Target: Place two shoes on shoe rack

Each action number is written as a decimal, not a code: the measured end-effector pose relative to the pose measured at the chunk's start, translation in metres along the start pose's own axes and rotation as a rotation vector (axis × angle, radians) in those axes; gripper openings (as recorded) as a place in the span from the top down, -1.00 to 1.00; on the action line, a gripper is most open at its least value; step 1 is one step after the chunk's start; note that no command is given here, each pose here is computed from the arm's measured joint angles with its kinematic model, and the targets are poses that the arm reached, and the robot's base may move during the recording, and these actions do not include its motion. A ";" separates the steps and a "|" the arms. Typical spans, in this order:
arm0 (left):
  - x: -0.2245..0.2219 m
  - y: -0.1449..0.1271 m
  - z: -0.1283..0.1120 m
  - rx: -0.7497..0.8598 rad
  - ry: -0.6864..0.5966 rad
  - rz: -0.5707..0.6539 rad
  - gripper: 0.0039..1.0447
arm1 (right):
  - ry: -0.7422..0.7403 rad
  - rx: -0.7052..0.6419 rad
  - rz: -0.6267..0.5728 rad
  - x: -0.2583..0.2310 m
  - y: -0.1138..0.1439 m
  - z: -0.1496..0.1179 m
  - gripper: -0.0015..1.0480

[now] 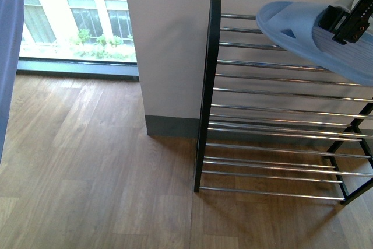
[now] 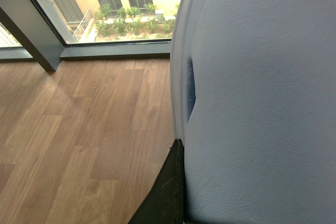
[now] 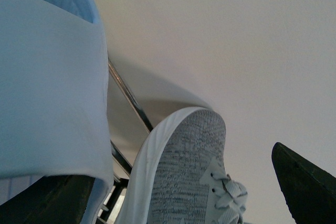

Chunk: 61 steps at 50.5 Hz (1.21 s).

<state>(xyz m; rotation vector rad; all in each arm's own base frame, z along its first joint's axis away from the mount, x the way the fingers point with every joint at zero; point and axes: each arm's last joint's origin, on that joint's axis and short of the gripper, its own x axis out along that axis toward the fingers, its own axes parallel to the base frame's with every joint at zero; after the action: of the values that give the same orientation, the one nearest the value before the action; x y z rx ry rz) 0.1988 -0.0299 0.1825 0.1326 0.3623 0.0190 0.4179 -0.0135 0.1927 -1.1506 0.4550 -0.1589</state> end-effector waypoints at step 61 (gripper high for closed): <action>0.000 0.000 0.000 0.000 0.000 0.000 0.97 | -0.203 -0.020 0.184 0.015 -0.059 -0.019 -0.82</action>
<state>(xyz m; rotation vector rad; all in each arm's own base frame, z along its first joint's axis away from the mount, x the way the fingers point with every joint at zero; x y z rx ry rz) 0.1988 -0.0299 0.1825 0.1326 0.3623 0.0190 0.4299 -0.0591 0.2356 -1.1249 0.3801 0.1221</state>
